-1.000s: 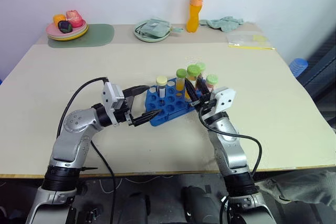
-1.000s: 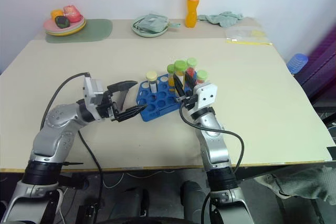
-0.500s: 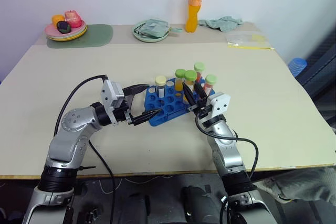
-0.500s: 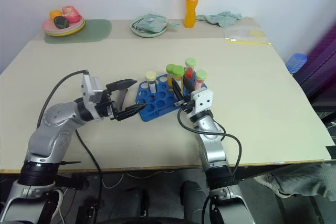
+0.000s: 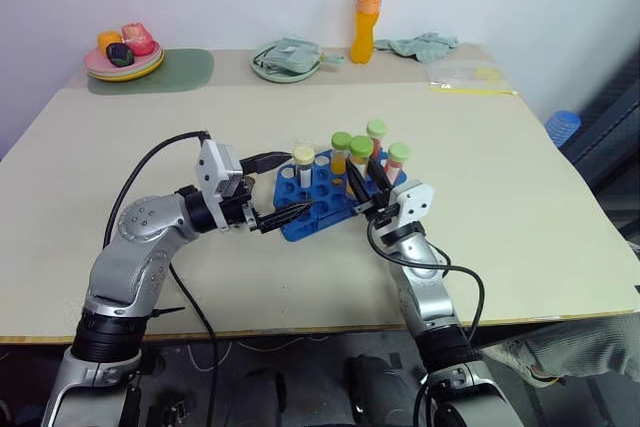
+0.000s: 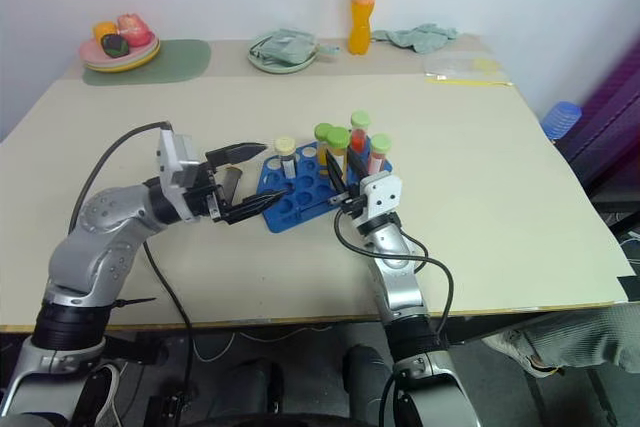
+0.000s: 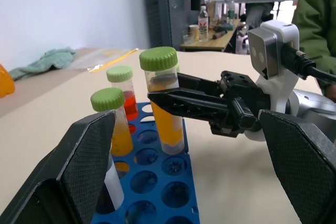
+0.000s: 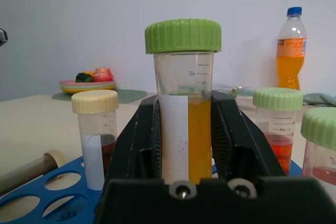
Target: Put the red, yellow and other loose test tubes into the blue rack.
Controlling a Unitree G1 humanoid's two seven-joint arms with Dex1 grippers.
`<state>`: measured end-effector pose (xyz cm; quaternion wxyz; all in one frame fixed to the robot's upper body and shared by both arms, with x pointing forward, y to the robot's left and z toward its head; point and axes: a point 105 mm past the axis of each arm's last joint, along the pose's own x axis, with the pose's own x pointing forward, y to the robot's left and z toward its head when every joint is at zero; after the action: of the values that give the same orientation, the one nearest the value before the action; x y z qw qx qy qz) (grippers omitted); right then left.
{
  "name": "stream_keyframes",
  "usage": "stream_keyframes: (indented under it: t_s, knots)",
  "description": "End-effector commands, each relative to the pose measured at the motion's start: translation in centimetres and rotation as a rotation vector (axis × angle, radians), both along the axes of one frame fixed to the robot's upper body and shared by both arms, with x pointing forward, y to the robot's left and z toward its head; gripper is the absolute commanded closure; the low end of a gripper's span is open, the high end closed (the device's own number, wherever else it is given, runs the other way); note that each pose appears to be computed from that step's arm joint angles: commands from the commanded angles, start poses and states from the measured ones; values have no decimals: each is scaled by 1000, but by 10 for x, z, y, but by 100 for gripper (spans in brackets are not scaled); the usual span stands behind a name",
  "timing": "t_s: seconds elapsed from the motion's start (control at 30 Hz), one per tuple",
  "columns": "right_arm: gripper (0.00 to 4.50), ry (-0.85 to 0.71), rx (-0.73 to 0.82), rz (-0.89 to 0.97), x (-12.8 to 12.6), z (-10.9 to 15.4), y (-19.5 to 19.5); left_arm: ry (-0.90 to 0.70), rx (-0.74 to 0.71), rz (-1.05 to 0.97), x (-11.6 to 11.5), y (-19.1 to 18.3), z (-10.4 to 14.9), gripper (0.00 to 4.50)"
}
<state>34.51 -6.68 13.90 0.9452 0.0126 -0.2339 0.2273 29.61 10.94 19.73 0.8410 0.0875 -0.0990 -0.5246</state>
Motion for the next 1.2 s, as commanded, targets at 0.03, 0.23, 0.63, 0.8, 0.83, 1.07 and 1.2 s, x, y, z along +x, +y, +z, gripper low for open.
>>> stream_keyframes:
  t_s: [0.03, 0.23, 0.63, 0.8, 0.83, 1.07, 1.2]
  knots:
    - [370, 10, -17, 3, 3, -3, 3, -39, -19, -10, -4, -1, 11, 0]
    - [370, 14, -42, -30, 7, -6, -12, 5, -16, -11, -6, -1, -2, 0]
    - [370, 18, -58, -10, -1, -10, -8, 27, -1, -10, -9, 4, -11, 0]
    - [370, 22, -62, 8, -4, -12, -2, 26, -6, -10, -8, 2, -11, 0]
    - [370, 25, -64, 8, -5, -13, -2, 25, -6, -11, -8, 2, -11, 0]
    - [265, 81, 31, 27, 5, -12, -9, 23, -9, -10, -9, 4, -12, 0]
    - [65, 52, 2, 16, 5, -6, -14, 21, -14, -5, -9, 6, -14, 0]
